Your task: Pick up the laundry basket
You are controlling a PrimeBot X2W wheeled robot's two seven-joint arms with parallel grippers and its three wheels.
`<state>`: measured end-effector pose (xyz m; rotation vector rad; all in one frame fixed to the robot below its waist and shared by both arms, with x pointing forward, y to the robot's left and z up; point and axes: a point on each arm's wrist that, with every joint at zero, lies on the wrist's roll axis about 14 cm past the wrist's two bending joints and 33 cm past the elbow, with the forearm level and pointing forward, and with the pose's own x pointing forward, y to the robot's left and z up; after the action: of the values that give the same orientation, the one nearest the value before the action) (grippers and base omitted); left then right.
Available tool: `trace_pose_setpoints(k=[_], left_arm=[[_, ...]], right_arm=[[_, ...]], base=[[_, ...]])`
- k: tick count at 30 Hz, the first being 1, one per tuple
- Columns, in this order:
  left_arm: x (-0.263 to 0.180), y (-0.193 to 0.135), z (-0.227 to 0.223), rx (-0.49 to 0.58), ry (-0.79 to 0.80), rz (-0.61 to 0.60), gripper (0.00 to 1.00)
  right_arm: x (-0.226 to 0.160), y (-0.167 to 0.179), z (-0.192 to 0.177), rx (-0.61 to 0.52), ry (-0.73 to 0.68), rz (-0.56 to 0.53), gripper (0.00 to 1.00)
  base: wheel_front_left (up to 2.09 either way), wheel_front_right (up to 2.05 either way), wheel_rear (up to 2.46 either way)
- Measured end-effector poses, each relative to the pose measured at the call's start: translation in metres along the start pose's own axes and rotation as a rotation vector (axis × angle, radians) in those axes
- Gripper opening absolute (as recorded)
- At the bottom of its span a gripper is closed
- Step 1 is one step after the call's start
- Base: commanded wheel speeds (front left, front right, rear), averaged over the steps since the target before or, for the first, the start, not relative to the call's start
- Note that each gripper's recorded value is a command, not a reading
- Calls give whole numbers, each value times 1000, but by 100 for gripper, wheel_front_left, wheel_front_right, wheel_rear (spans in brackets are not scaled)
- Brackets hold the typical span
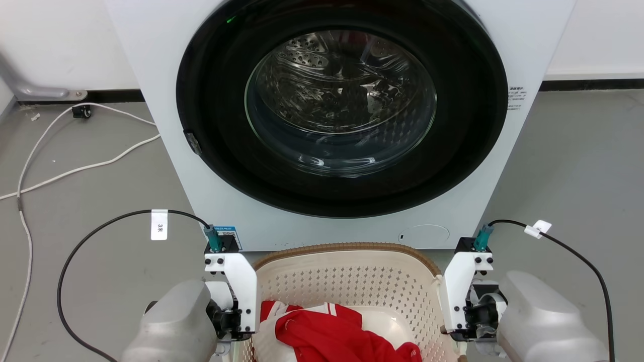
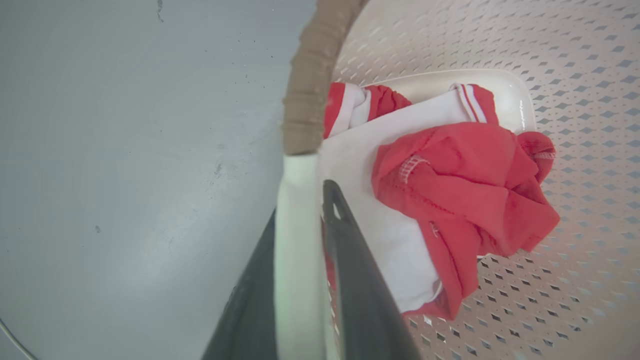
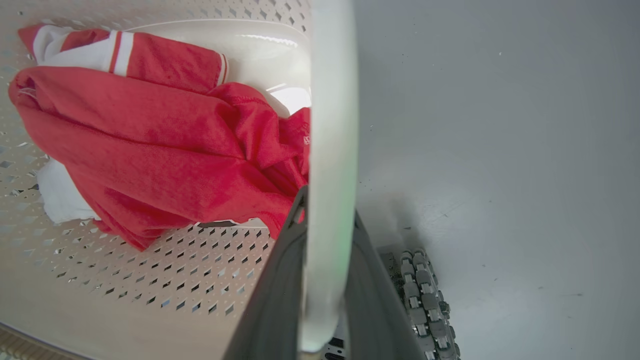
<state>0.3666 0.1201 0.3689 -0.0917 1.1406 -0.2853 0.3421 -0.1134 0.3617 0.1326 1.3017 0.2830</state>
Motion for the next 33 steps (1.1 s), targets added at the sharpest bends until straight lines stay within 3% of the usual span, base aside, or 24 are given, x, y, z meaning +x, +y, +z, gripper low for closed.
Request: trace_pose_setpoints(k=[33], left_arm=[[1, 0, 3, -14, -28, -1, 0]], right_arm=[[3, 0, -8, 8, 30, 5, 0]], base=[[0, 0, 0]])
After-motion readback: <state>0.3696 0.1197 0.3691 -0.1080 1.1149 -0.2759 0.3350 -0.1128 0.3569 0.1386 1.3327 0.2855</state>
